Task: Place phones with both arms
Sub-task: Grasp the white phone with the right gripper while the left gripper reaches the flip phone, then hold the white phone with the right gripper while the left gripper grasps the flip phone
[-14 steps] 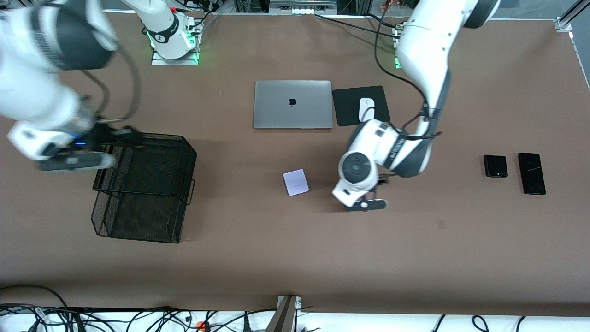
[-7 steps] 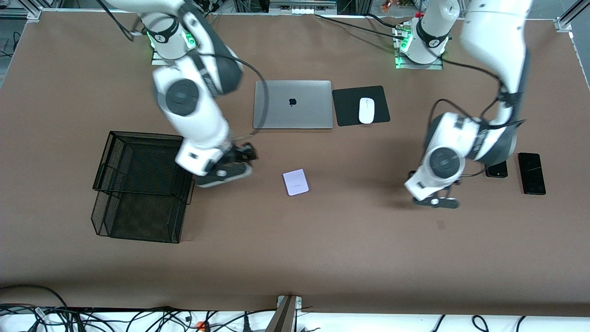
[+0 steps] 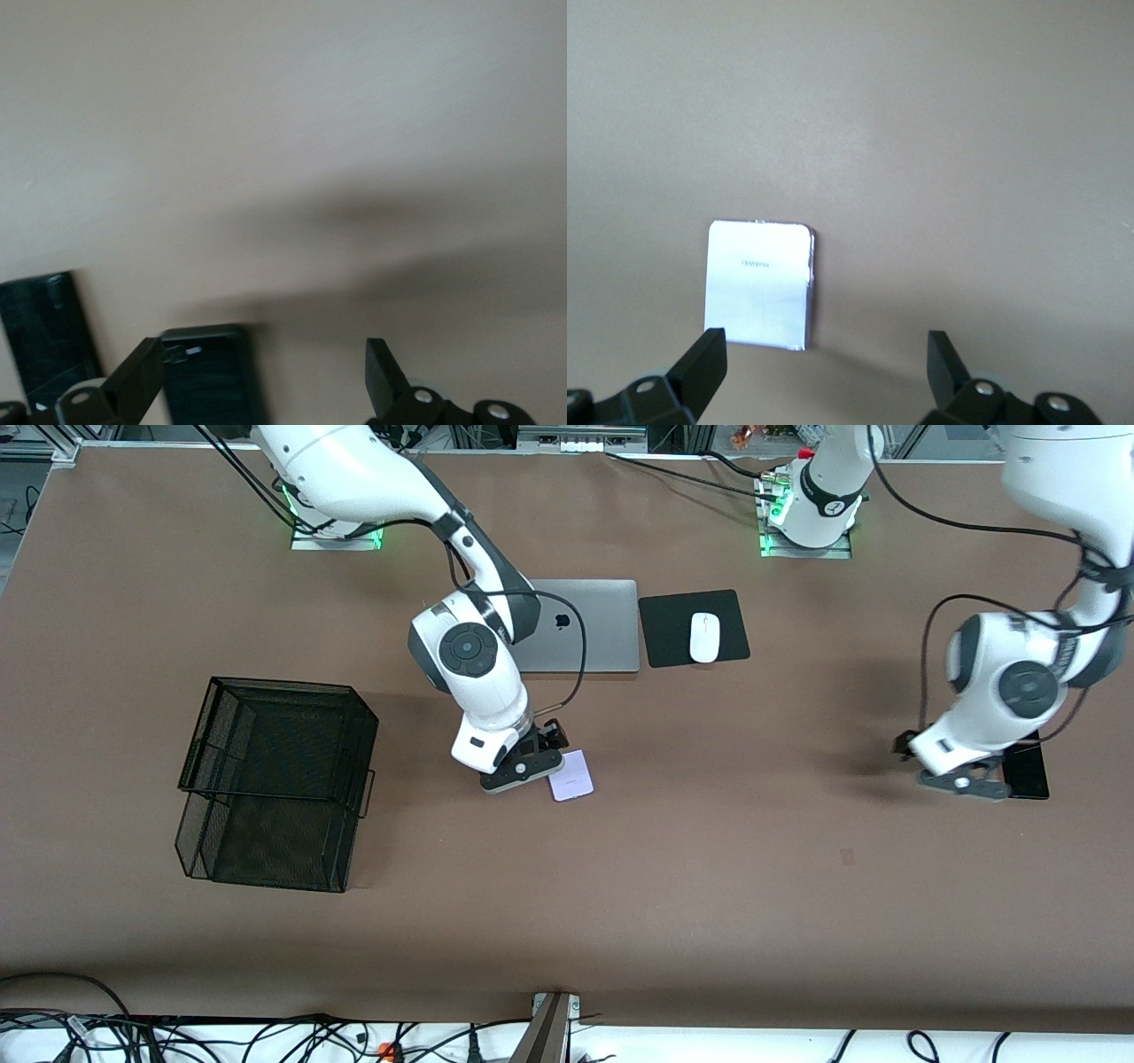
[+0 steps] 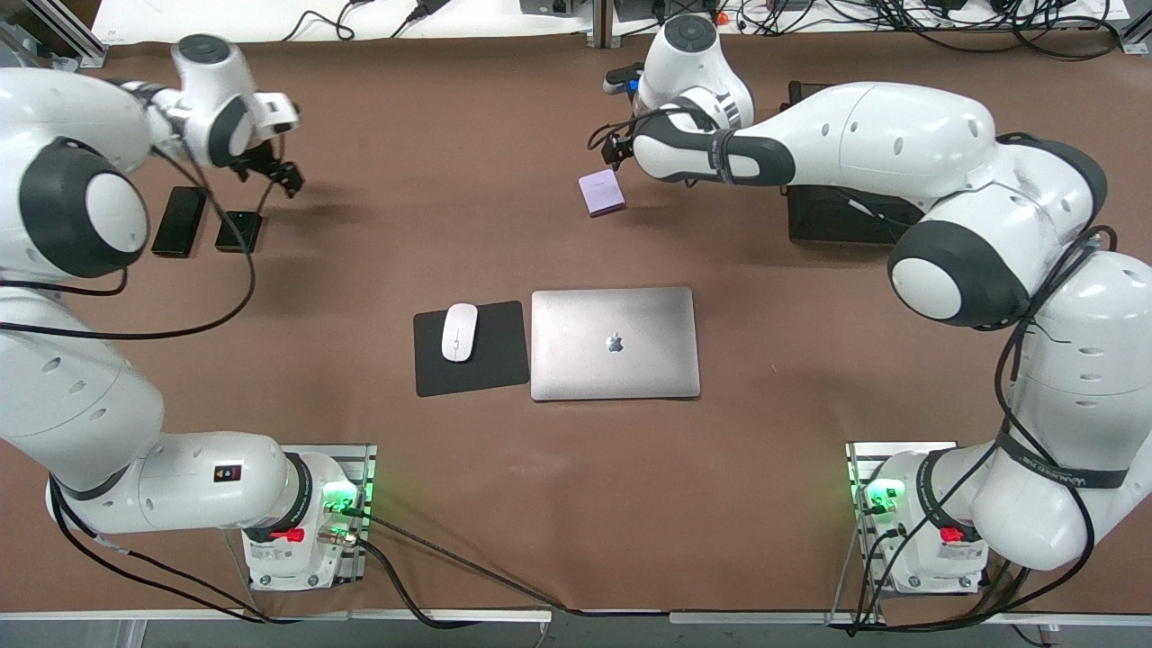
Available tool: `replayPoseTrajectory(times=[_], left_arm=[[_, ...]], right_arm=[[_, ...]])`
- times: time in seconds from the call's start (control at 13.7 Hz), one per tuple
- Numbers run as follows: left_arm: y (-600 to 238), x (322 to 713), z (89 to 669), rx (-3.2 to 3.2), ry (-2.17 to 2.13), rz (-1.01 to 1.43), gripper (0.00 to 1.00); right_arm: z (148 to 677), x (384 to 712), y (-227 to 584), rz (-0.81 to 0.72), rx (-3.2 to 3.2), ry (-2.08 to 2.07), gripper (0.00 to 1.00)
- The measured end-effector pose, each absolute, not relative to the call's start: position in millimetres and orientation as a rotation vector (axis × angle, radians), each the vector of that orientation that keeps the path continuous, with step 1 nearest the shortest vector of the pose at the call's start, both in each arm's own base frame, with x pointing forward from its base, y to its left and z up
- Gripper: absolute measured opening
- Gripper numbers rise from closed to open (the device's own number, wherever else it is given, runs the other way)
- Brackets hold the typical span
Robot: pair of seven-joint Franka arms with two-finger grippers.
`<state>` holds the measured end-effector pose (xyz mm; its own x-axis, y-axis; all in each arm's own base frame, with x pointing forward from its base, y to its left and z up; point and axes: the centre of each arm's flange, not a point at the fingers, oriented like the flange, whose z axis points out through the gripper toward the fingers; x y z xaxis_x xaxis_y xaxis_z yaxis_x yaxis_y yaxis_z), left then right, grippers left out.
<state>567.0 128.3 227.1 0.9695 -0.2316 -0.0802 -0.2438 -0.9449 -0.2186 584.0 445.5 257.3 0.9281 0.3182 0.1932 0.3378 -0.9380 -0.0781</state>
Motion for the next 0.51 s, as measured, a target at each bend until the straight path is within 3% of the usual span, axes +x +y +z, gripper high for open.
replayPoseTrajectory(times=[0.51], left_arm=[[197.2,527.3,202.5,-2.986,0.278,-0.031,1.0]], right_arm=[[195.5,569.7,472.6,-0.395,-2.902,-0.514,1.0]])
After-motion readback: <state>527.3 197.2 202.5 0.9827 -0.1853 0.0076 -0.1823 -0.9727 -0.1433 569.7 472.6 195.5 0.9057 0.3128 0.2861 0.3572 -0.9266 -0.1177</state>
